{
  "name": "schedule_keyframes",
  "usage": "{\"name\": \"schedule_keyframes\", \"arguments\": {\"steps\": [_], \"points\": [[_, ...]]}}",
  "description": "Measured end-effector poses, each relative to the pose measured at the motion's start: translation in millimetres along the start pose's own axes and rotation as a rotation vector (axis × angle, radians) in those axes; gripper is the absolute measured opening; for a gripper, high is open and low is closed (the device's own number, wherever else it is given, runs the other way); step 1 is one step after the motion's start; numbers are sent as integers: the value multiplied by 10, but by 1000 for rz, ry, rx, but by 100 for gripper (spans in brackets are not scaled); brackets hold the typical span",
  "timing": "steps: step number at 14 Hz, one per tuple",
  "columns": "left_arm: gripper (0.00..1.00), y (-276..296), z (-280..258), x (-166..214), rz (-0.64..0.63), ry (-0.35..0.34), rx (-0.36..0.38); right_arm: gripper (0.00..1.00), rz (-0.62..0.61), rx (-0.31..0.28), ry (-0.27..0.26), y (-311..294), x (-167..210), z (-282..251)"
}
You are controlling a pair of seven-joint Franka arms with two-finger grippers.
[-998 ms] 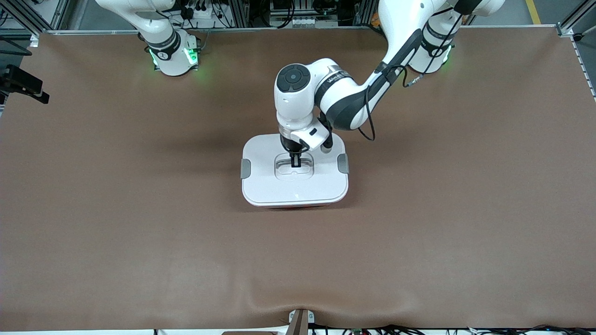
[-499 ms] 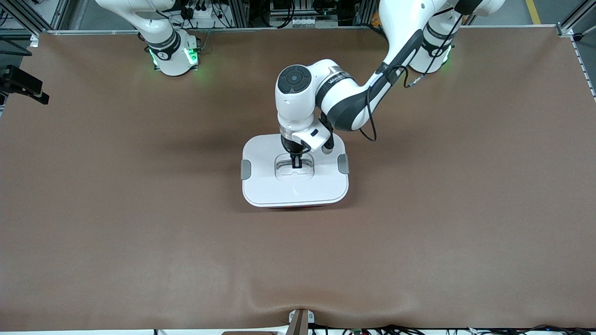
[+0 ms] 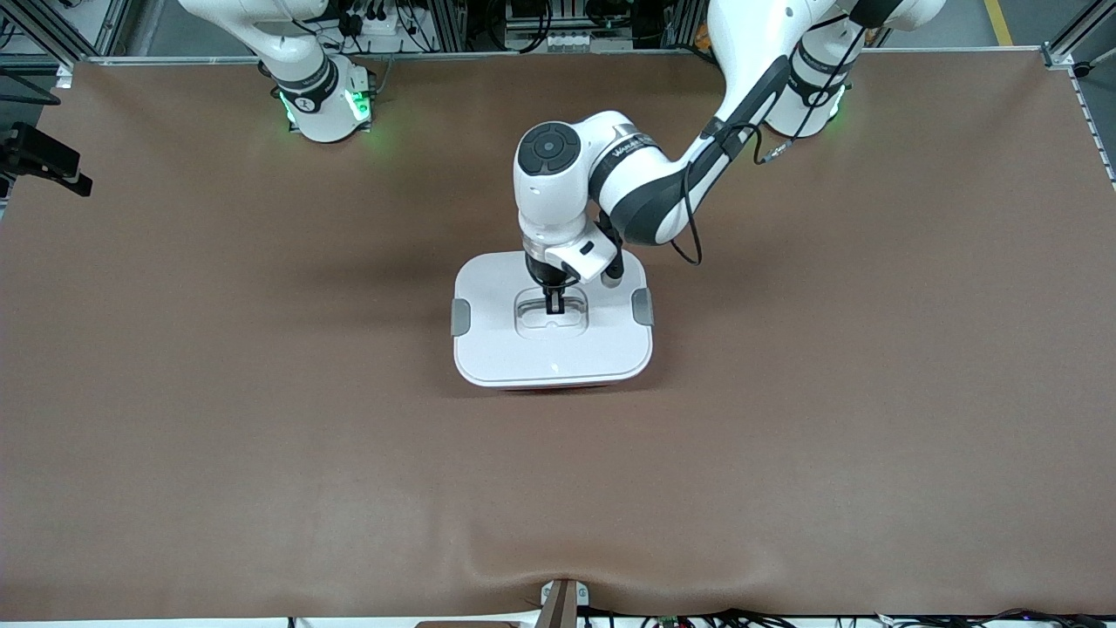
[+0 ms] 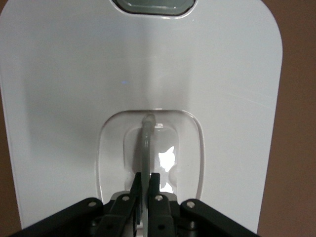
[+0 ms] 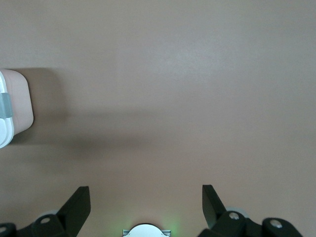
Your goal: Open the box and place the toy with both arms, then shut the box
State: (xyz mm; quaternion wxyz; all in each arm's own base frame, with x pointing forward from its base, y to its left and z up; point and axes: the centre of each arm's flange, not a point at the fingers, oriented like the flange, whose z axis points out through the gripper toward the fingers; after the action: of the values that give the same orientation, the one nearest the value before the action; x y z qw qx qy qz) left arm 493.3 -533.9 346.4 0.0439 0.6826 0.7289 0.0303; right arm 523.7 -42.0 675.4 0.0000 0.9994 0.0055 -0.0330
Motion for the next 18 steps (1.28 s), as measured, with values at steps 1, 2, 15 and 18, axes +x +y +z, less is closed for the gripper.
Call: {"name": "schedule_keyframes", "arguments": {"steps": [1,2,15,18], "points": [[7,0,0,0,0,0,0,100,0,0,0,0,0,0],[12,-5,7,-1,1,1,1,100,0,0,0,0,0,0],[100,173,-526,70,32,-30,-59,100,0,0,0,-2,0,0],[100,408,-863,357,78,-9,-78,100,-1,0,0,-3,0,0]]}}
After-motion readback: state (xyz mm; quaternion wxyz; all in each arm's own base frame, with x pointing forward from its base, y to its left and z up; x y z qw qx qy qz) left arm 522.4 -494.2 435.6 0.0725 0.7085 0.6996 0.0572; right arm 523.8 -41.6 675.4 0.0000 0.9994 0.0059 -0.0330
